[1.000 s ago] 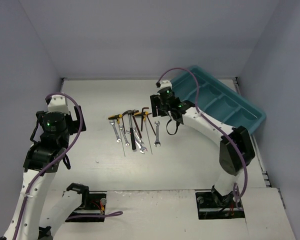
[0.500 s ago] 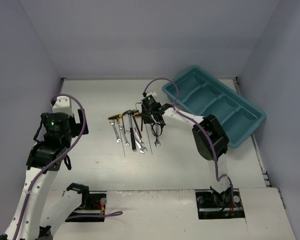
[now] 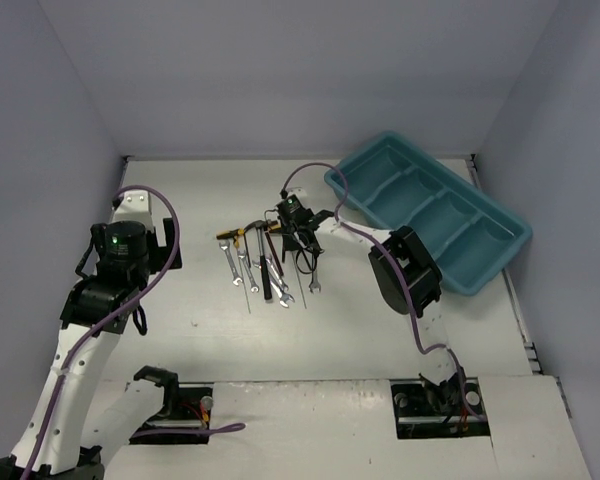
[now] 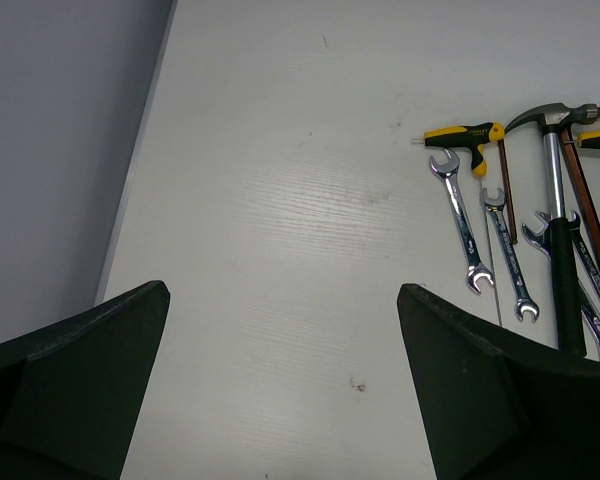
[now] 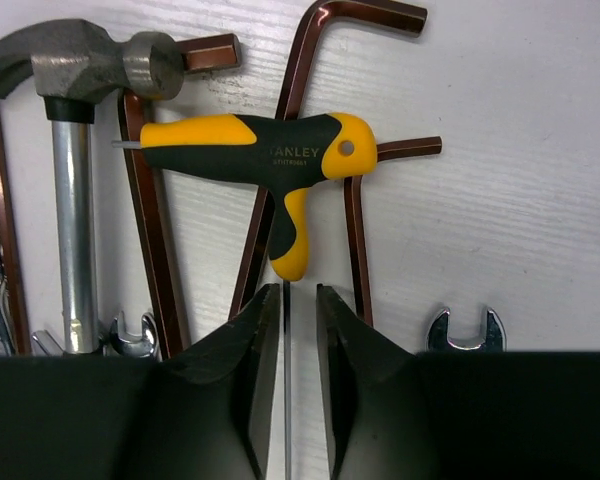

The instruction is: Sort the tools into containers

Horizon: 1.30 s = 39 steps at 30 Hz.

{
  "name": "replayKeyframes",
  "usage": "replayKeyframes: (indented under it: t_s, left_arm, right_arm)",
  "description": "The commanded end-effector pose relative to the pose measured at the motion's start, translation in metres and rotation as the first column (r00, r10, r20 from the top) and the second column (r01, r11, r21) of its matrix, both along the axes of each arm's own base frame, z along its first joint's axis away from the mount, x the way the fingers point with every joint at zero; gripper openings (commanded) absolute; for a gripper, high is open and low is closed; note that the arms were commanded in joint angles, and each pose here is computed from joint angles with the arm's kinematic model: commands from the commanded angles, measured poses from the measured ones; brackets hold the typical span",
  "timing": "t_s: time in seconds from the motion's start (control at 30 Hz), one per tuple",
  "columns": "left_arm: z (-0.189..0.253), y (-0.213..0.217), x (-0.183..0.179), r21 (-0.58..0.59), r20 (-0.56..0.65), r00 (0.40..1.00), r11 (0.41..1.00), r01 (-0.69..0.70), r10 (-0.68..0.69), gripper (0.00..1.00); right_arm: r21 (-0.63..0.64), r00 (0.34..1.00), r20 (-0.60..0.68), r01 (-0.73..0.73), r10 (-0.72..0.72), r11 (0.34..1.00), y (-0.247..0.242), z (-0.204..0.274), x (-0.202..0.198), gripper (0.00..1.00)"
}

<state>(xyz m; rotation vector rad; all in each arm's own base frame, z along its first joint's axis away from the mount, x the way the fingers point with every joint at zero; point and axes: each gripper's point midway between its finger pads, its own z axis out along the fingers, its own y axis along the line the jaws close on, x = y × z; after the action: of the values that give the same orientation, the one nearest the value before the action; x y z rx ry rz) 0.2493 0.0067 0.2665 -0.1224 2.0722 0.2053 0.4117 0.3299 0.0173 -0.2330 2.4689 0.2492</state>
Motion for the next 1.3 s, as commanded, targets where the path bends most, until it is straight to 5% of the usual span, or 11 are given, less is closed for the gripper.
replayKeyframes:
  t_s: [0.0, 0.1, 0.7, 0.87, 1.27]
  left_arm:
    - [0.014, -0.003, 0.008, -0.016, 0.046, 0.999, 1.0, -0.002, 0.003, 0.95]
    - [0.015, -0.002, 0.008, -0.014, 0.047, 0.999, 1.0, -0.006, 0.007, 0.95]
    - [0.022, -0.006, 0.008, -0.038, 0.07, 0.998, 0.999, 0.01, -0.008, 0.95]
    - [0.026, -0.009, 0.008, -0.051, 0.08, 0.997, 0.998, 0.02, -0.016, 0.95]
    - [0.03, -0.016, 0.009, -0.082, 0.09, 0.995, 0.995, 0.05, -0.042, 0.95]
  right_arm:
    - [0.041, 0.998, 0.056, 0.033, -0.036, 0.999, 0.011, 0.018, 0.014, 0.11]
    - [0.045, 0.997, 0.069, 0.041, -0.044, 0.998, 0.01, 0.025, 0.015, 0.0]
    - [0.248, 0.921, 0.277, 0.206, -0.273, 0.947, -0.036, 0.176, 0.032, 0.0]
    - [0.312, 0.874, 0.285, 0.304, -0.394, 0.9, -0.088, 0.204, 0.039, 0.0]
    - [0.341, 0.651, 0.235, 0.64, -0.722, 0.688, -0.304, 0.203, 0.033, 0.0]
